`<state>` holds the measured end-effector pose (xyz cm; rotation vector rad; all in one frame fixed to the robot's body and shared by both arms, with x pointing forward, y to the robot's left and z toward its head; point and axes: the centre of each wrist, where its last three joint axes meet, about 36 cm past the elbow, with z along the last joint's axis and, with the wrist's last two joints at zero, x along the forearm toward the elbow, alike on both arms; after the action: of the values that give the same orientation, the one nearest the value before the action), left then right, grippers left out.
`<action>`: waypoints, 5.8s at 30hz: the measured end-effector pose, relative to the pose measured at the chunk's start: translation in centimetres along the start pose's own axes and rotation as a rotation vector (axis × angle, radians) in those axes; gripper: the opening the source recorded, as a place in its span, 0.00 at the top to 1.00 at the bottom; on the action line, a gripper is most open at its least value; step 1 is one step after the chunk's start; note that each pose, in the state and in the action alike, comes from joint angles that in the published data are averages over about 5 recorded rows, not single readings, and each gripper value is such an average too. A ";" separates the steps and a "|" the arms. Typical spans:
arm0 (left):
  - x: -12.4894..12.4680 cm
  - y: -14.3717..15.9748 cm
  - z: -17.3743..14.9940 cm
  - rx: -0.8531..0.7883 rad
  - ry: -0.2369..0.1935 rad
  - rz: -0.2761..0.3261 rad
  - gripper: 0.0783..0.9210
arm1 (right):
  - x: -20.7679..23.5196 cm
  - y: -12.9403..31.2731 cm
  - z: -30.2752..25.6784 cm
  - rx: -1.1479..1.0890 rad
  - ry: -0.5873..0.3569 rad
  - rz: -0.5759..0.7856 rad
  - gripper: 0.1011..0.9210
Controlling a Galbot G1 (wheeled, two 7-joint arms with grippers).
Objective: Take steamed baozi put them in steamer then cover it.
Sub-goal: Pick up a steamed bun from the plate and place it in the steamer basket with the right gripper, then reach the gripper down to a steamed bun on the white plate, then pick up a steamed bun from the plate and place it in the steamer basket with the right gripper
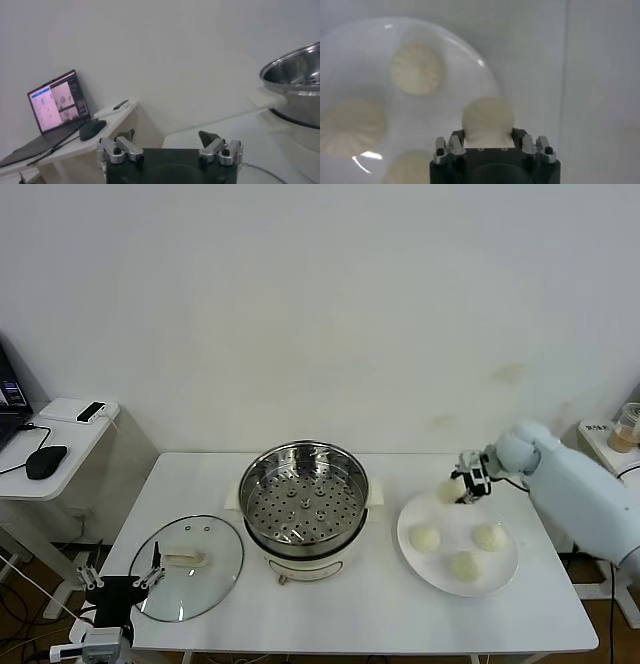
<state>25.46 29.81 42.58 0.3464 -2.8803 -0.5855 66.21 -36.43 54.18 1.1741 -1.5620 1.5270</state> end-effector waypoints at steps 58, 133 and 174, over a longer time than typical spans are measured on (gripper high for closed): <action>-0.1 3.1 -0.1 -0.036 0.007 -0.050 0.12 | -3.4 -8.2 -33.9 1.176 -0.182 0.017 0.37; -1.5 5.4 -1.4 -0.063 -0.020 -0.012 0.12 | -3.7 9.2 -5.3 -0.024 0.004 -0.191 0.12; -1.9 5.6 -1.9 -0.060 -0.039 -0.018 0.12 | -1.5 6.0 -5.6 -0.035 0.025 -0.160 0.42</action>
<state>26.61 34.57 46.33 0.3559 -2.8925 -0.6876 60.59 -31.14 51.01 1.2248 -1.4367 1.3999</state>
